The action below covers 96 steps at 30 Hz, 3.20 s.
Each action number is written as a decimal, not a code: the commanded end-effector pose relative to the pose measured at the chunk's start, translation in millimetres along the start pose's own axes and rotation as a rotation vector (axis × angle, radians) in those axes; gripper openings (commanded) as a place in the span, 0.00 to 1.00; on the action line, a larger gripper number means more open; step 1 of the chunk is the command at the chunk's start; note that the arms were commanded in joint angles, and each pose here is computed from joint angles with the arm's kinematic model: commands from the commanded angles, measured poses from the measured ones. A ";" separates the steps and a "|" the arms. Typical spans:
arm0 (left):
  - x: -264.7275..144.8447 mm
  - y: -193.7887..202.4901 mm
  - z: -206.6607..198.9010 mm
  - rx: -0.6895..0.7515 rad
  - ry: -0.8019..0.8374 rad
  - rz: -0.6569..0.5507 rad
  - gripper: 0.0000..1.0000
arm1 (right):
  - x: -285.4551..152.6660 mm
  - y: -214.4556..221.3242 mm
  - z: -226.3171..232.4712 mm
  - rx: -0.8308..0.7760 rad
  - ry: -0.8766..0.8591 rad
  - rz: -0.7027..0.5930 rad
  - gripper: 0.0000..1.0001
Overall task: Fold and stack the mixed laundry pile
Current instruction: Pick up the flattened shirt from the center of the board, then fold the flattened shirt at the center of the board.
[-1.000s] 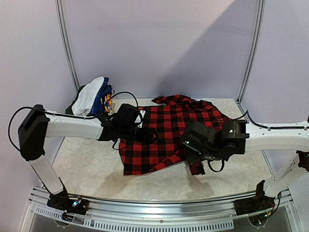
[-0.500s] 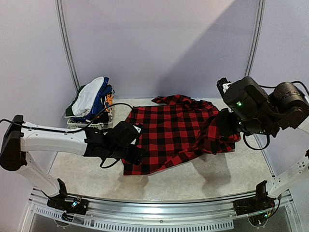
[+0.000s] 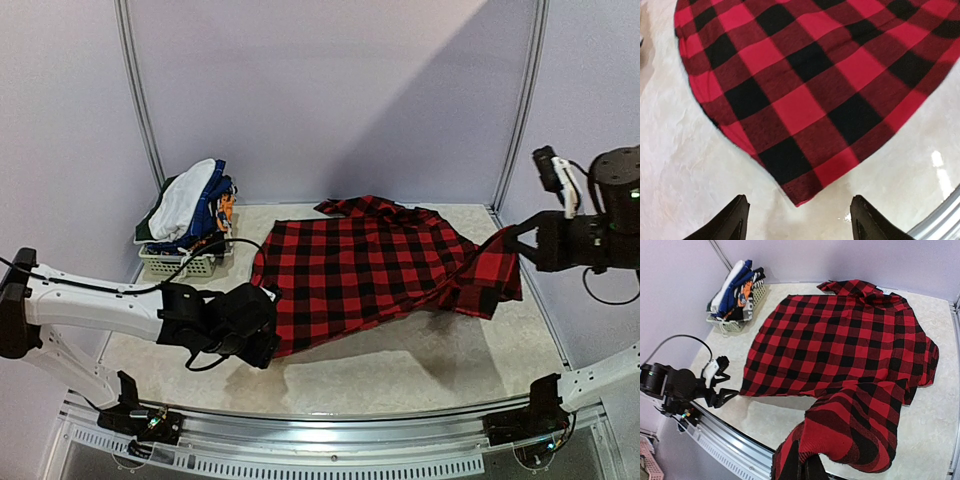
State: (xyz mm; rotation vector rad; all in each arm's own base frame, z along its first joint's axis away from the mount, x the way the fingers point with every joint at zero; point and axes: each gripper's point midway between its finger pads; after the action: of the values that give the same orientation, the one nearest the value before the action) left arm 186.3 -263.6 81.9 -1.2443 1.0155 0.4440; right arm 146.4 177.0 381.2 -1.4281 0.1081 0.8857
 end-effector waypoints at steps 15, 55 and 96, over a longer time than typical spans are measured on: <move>28.0 38.8 -6.2 0.061 -0.043 0.085 0.59 | 12.1 131.7 -63.8 -0.114 0.143 0.367 0.00; 11.7 -27.6 17.0 -0.077 -0.162 -0.014 0.00 | 49.7 38.5 -78.0 -0.010 0.570 -0.082 0.00; 88.8 -117.9 107.0 -0.239 -0.292 0.047 0.00 | 161.8 -162.5 -76.8 -0.530 0.913 -0.166 0.00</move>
State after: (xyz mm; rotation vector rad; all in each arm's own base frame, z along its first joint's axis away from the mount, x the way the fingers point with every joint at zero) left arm 349.9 -227.8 78.7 -1.3138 0.7555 0.7587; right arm 375.4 199.6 394.6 -2.1734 0.4280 0.1232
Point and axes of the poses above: each gripper's point midway between its finger pads, its own x axis out along the fingers, its own z axis along the line the jaws close on, y = z × x, and after that the axes turned 7 degrees about -x, right-handed
